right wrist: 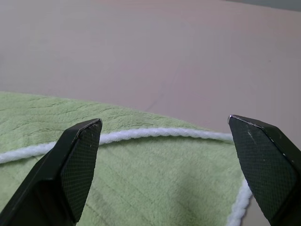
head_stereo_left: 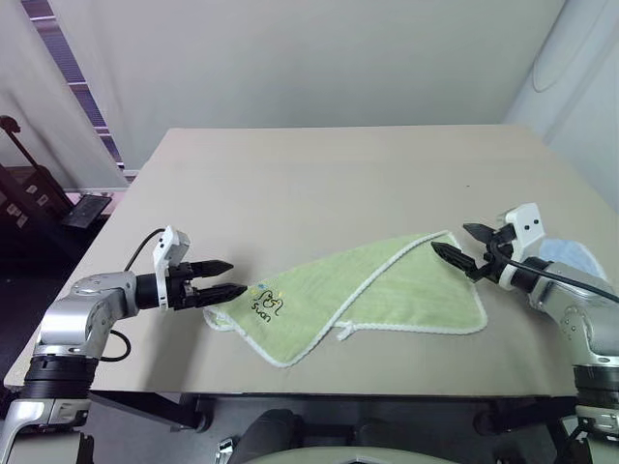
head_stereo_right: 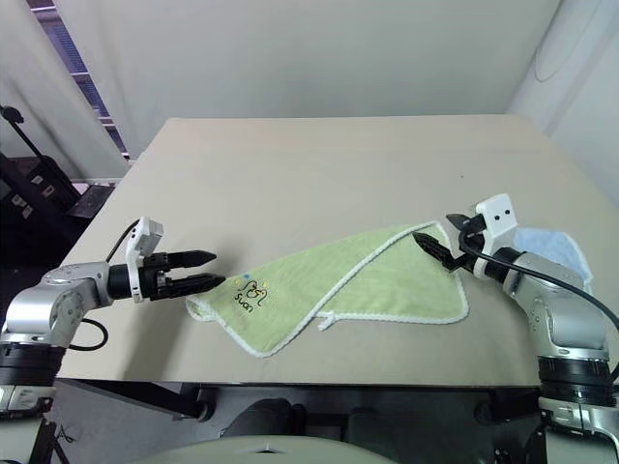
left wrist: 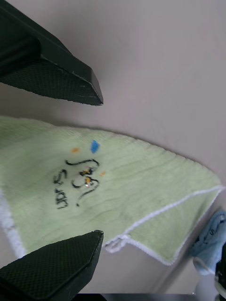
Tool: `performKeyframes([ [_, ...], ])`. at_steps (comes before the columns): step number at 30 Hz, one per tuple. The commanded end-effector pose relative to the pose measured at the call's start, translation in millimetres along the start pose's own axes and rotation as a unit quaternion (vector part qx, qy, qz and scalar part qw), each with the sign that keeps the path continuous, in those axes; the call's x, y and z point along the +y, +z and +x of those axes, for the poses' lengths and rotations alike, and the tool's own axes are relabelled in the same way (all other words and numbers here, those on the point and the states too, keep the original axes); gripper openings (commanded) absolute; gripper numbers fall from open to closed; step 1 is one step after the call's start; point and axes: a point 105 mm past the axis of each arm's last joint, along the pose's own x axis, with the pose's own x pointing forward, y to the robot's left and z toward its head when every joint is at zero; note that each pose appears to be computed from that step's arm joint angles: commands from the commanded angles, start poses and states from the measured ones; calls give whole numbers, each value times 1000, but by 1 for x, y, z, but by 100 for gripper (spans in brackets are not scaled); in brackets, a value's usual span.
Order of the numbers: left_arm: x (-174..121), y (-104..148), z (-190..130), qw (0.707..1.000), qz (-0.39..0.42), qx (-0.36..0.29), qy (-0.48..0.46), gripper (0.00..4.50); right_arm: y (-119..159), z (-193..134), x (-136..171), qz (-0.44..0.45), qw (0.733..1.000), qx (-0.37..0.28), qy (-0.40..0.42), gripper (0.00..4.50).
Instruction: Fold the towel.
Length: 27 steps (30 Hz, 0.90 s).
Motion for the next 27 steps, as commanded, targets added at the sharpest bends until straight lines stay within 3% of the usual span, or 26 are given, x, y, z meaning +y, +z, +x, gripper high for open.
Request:
performKeyframes([
  [1,-11,16,9,999,30,-11,-26,448,8,5,1,-3,1000,-10,3,450],
  [10,-38,14,19,997,24,-10,-67,448,-6,19,-15,59,996,27,-61,450],
  [18,-44,11,30,997,29,-8,-73,448,-24,27,-62,49,984,74,-153,450],
  [27,-47,12,30,997,27,-18,-66,448,-40,66,-54,28,986,114,-120,450],
])
